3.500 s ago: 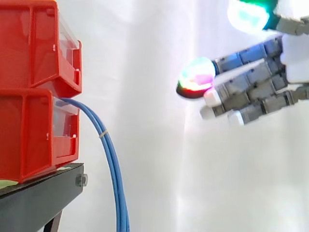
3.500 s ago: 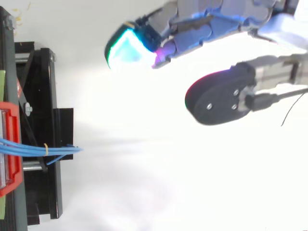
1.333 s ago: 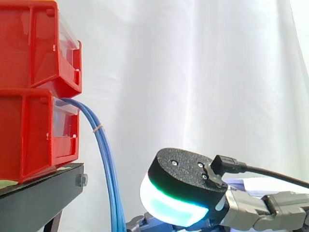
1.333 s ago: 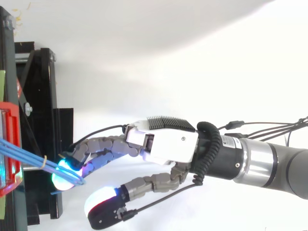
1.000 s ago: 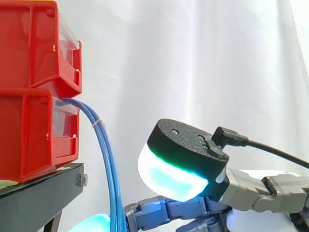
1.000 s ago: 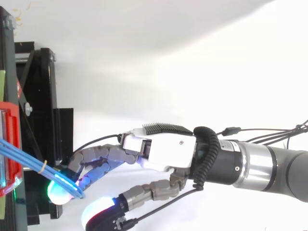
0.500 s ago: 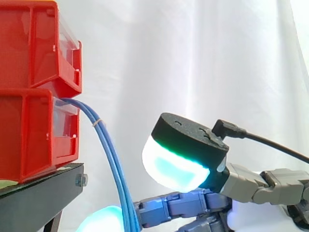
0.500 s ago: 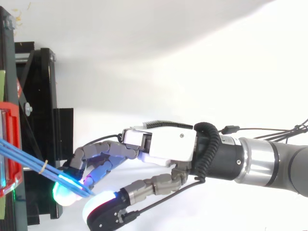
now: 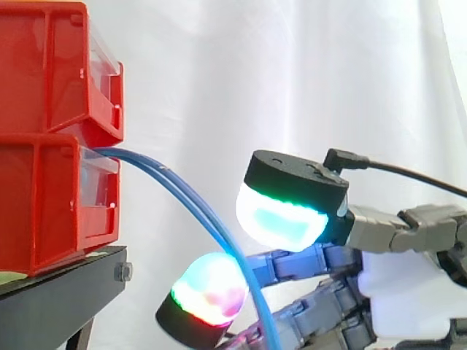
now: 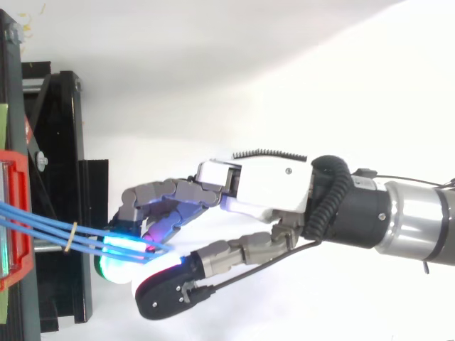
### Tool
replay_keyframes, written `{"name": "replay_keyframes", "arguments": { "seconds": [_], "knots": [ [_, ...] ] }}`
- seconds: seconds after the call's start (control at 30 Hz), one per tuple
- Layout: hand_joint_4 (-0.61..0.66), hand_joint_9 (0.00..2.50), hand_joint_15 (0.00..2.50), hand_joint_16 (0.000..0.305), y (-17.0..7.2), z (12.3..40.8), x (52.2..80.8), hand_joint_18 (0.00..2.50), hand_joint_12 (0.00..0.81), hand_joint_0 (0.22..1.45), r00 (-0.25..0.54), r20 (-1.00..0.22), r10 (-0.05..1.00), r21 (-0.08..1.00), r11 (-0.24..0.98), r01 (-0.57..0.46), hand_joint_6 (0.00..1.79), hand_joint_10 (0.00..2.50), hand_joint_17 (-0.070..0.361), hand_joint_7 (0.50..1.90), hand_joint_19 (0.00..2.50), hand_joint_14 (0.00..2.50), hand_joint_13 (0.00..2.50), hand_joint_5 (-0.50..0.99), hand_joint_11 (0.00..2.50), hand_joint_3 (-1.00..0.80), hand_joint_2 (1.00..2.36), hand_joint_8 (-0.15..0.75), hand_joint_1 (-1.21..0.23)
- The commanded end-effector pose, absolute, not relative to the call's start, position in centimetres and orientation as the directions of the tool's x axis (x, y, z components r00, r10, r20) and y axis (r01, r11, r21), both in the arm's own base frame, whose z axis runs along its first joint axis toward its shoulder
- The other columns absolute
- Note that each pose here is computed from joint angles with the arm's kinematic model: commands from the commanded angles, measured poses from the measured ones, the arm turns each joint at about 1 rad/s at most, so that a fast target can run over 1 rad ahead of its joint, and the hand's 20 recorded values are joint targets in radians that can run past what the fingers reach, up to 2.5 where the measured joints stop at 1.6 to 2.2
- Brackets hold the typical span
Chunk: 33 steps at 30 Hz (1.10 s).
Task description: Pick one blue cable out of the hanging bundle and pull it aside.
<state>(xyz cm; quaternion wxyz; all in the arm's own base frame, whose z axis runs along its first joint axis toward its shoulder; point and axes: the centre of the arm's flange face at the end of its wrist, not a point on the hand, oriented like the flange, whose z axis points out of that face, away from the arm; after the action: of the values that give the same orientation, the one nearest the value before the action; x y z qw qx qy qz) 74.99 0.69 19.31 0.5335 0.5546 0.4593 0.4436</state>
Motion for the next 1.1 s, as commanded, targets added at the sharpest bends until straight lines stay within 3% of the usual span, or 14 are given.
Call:
{"name": "replay_keyframes", "arguments": {
  "seconds": [0.0, 0.27, 0.47, 0.6, 0.83, 1.07],
  "knots": [
    [0.17, 0.73, 0.18, 0.05, -0.1, 21.2, 74.6, 0.42, 0.346, 0.6, 0.193, -0.01, 0.981, 0.999, 0.003, 0.038, 0.56, 0.01, 0.113, 1.29, 0.43, 0.01, 0.43, -0.06, 0.2, -0.36, 1.01, 0.325, -0.62],
    [0.17, 0.71, 0.19, 0.05, -0.7, 23.4, 75.2, 0.43, 0.35, 0.59, 0.202, -0.027, 0.979, 1.0, 0.025, 0.014, 0.71, 0.01, 0.114, 1.08, 0.45, 0.01, 0.42, -0.1, 0.22, -0.37, 1.01, 0.327, -0.67],
    [0.19, 0.71, 0.19, 0.051, -2.2, 24.1, 75.4, 0.43, 0.354, 0.57, 0.223, -0.029, 0.974, 1.0, 0.026, 0.016, 0.72, 0.01, 0.115, 1.01, 0.45, 0.01, 0.42, -0.11, 0.23, -0.43, 1.0, 0.326, -0.67],
    [0.21, 0.7, 0.2, 0.052, -3.4, 22.9, 75.3, 0.43, 0.356, 0.56, 0.238, -0.053, 0.97, 0.998, 0.04, 0.056, 0.6, 0.01, 0.117, 1.16, 0.45, 0.01, 0.42, -0.09, 0.22, -0.44, 1.0, 0.327, -0.64],
    [0.2, 0.7, 0.2, 0.052, -3.9, 18.0, 75.6, 0.42, 0.358, 0.56, 0.228, -0.076, 0.971, 0.992, 0.051, 0.114, 0.54, 0.01, 0.118, 1.25, 0.45, 0.01, 0.42, -0.08, 0.22, -0.43, 1.0, 0.327, -0.62],
    [0.2, 0.7, 0.2, 0.053, -4.1, 18.1, 75.8, 0.42, 0.358, 0.56, 0.222, -0.096, 0.97, 0.991, 0.073, 0.108, 0.52, 0.01, 0.119, 1.27, 0.45, 0.01, 0.42, -0.07, 0.22, -0.43, 1.01, 0.327, -0.61]
  ]
}}
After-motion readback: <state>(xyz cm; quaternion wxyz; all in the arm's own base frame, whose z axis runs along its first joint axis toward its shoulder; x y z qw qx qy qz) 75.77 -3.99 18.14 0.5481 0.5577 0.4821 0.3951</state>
